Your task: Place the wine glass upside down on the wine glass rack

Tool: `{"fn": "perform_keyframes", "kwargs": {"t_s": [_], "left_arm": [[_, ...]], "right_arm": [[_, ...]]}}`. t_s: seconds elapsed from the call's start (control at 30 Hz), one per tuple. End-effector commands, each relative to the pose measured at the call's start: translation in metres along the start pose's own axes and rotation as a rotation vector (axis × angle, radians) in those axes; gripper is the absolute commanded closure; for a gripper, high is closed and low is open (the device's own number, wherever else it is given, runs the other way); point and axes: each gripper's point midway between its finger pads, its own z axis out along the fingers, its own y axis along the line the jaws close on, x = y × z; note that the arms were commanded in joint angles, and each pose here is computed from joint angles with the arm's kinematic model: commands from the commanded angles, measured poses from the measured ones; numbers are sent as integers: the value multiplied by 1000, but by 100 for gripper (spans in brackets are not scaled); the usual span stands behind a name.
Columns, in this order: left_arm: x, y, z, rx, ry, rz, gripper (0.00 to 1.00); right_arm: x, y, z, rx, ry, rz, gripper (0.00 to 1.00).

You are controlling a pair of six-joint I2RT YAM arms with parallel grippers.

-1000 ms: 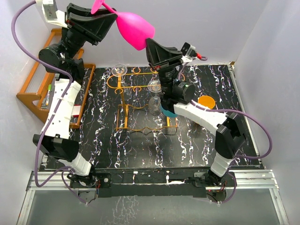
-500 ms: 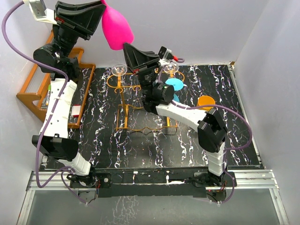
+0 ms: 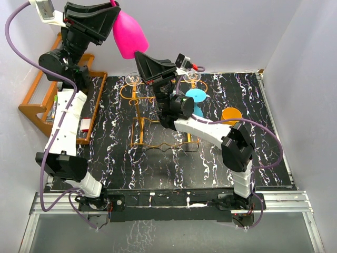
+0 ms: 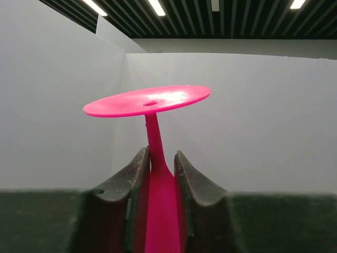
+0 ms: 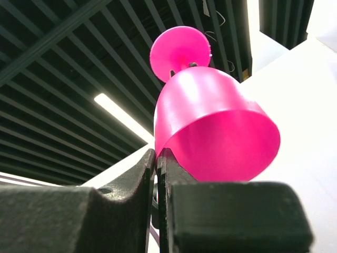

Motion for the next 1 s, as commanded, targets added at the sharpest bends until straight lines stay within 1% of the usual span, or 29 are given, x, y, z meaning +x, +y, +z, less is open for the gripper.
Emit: {"fn": "perform_keyframes", "kwargs": {"t_s": [0.0, 0.03, 0.07, 0.23, 0.4, 0.43, 0.53, 0.57, 0.6, 0.63, 0.7, 0.73, 0.87, 0.97], "left_arm": [[-11, -30, 2, 69, 3, 59, 89], [-11, -31, 2, 73, 5, 64, 97], [-11, -32, 2, 78, 9, 72, 100], [-6, -37, 2, 96, 66, 111, 100], [-5, -32, 3, 65, 109, 173, 100], [-7, -32, 4, 62, 113, 189, 100], [-12, -34, 6, 58, 125, 224, 100], [-13, -34, 6, 58, 129, 235, 100], [-15, -35, 7, 59, 129, 244, 100], [-16, -35, 7, 57, 131, 251, 100], [-18, -32, 6, 41, 133, 263, 100], [-20, -31, 6, 35, 133, 269, 100], [-21, -24, 4, 2, 147, 281, 100], [-22, -21, 0, -26, 170, 304, 100]], "right_arm": [[-40, 103, 0, -349, -128, 31, 92], [-40, 102, -1, -347, -127, 30, 92], [-40, 102, 0, -344, -127, 31, 92], [-36, 100, 1, -332, -101, 28, 92], [-36, 106, 1, -324, -85, 32, 92], [-36, 107, 2, -315, -80, 34, 88], [-38, 108, 4, -271, -64, 40, 67], [-39, 109, 5, -250, -59, 44, 57], [-38, 106, 5, -229, -50, 41, 43], [-43, 116, 8, -228, -52, 33, 30], [-45, 121, 7, -212, -44, 8, 6], [-47, 121, 6, -201, -43, -1, 2], [-51, 119, 2, -128, -32, -24, 2], [-45, 107, 1, -16, 17, -20, 2]]}}
